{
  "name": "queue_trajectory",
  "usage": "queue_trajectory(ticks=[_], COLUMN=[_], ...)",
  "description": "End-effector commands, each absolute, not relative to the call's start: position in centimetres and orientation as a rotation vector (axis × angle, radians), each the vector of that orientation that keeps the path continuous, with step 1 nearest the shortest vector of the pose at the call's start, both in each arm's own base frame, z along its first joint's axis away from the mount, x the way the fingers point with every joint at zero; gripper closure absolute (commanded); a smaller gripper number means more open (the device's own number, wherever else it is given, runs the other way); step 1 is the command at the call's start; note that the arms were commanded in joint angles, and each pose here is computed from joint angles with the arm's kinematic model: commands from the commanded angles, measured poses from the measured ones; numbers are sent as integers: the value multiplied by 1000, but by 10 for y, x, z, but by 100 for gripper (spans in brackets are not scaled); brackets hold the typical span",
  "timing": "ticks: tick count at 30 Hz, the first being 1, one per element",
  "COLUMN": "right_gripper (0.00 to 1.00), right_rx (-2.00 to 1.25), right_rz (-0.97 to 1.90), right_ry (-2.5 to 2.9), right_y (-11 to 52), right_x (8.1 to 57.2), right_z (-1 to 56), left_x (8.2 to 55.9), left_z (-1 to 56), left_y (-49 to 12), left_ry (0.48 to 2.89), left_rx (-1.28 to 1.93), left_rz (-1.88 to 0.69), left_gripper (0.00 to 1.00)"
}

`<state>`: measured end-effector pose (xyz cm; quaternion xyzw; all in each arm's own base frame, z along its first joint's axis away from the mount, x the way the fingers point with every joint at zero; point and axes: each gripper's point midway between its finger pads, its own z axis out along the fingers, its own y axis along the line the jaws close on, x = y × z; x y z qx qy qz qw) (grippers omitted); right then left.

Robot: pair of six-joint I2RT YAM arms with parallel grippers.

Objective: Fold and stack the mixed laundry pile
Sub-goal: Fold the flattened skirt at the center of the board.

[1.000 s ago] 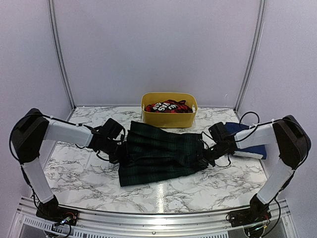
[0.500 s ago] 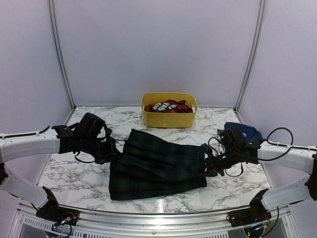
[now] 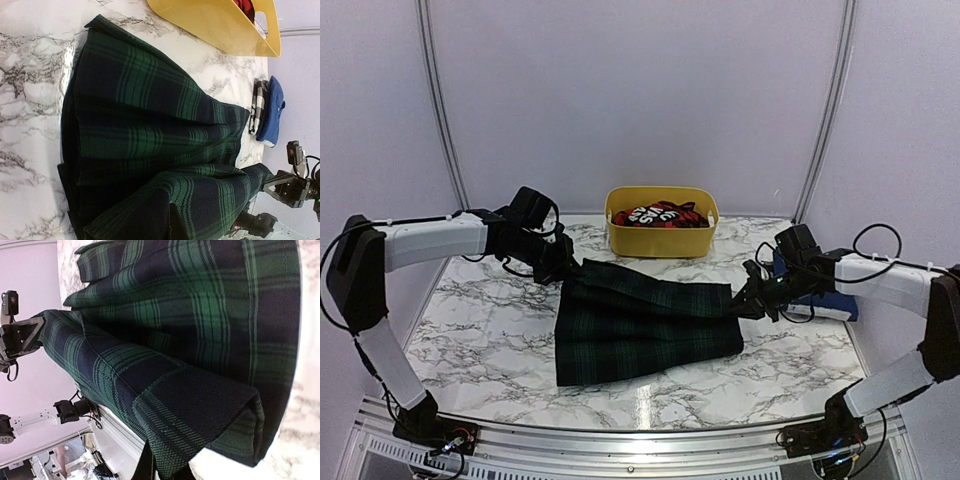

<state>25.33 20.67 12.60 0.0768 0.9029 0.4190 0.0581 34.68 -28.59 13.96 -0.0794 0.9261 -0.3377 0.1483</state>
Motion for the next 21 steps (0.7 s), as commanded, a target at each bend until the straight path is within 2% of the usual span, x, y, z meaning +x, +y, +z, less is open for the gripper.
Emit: queue_trajectory(ticks=[1,13,14,16,19,20,21], right_gripper=[100,100,95,64,37,29,24], right_rx=[234,348,392,458,464,458,446], right_rz=[1244,1321,1347,1410,1430,1413,1398], right_ry=[2697,2618,2590,2507,2295,2237,2197], right_y=[204,208,205,200,189,186,183], right_x=[289,340,345,356,378,383,385], right_z=[128,123,123,128,166,180,190], left_x=[369,432,438,451,469,474,476], left_z=[121,116,113,113,133,143,153], left_y=[-283,-282,-283,-282,-263,-255,-248], left_ry=[2710,2648,2639,2596,2446,2383,2324], left_rx=[-200,-250,-267,-333,-434,-457,-462], left_rz=[-946,-1008,-1029,-1103,-1175,-1199,-1214], left_gripper=[100,100,94,61,17,5,2])
